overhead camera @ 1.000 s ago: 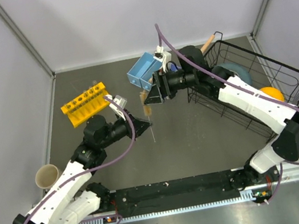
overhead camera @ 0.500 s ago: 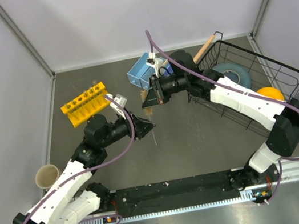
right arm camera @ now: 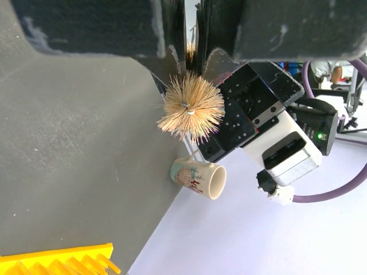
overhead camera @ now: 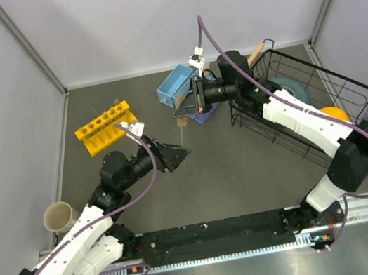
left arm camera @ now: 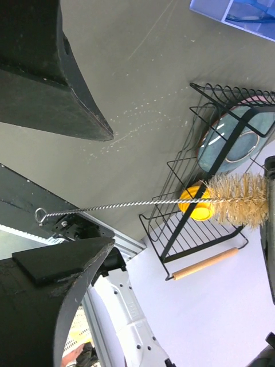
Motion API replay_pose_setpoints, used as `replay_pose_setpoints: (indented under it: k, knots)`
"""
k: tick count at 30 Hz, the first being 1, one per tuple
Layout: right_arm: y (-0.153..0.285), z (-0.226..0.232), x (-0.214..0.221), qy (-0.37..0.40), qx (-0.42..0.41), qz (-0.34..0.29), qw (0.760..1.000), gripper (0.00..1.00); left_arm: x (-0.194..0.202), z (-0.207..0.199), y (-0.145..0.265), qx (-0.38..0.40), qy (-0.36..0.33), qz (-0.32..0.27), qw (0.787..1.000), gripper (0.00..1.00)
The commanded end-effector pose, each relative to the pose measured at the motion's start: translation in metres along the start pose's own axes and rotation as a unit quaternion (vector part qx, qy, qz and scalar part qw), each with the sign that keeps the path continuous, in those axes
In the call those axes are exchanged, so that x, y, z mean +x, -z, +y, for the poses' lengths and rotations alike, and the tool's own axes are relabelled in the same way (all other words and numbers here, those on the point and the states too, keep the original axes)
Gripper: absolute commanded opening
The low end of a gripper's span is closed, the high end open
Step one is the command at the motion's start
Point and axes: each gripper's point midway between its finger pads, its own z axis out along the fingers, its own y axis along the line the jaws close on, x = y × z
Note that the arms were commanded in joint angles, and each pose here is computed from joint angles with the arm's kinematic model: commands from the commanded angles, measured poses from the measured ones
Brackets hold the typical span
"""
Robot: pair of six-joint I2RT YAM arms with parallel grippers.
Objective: Organize the chemistry lab equipment
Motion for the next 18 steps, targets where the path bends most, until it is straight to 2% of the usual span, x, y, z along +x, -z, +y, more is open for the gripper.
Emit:
replay_pose_setpoints:
  k: [1,3,8,18]
  knots:
    - [0.010,0.017,-0.016,0.001,-0.024,-0.031,0.999,0.00,-0.023,-0.017,-0.005,0.029,0.009,-0.039,0.999,0.70]
    - [0.011,0.013,-0.017,-0.002,-0.017,-0.035,0.999,0.00,-0.025,-0.017,-0.007,0.023,0.012,-0.037,0.999,0.62]
    - [0.011,0.006,-0.016,-0.003,-0.008,-0.039,0.999,0.00,-0.022,-0.007,-0.010,-0.009,0.018,-0.021,1.000,0.48]
    - [0.013,-0.003,-0.022,-0.003,0.007,-0.052,0.999,0.00,-0.021,-0.008,-0.008,-0.018,0.008,-0.003,1.000,0.46]
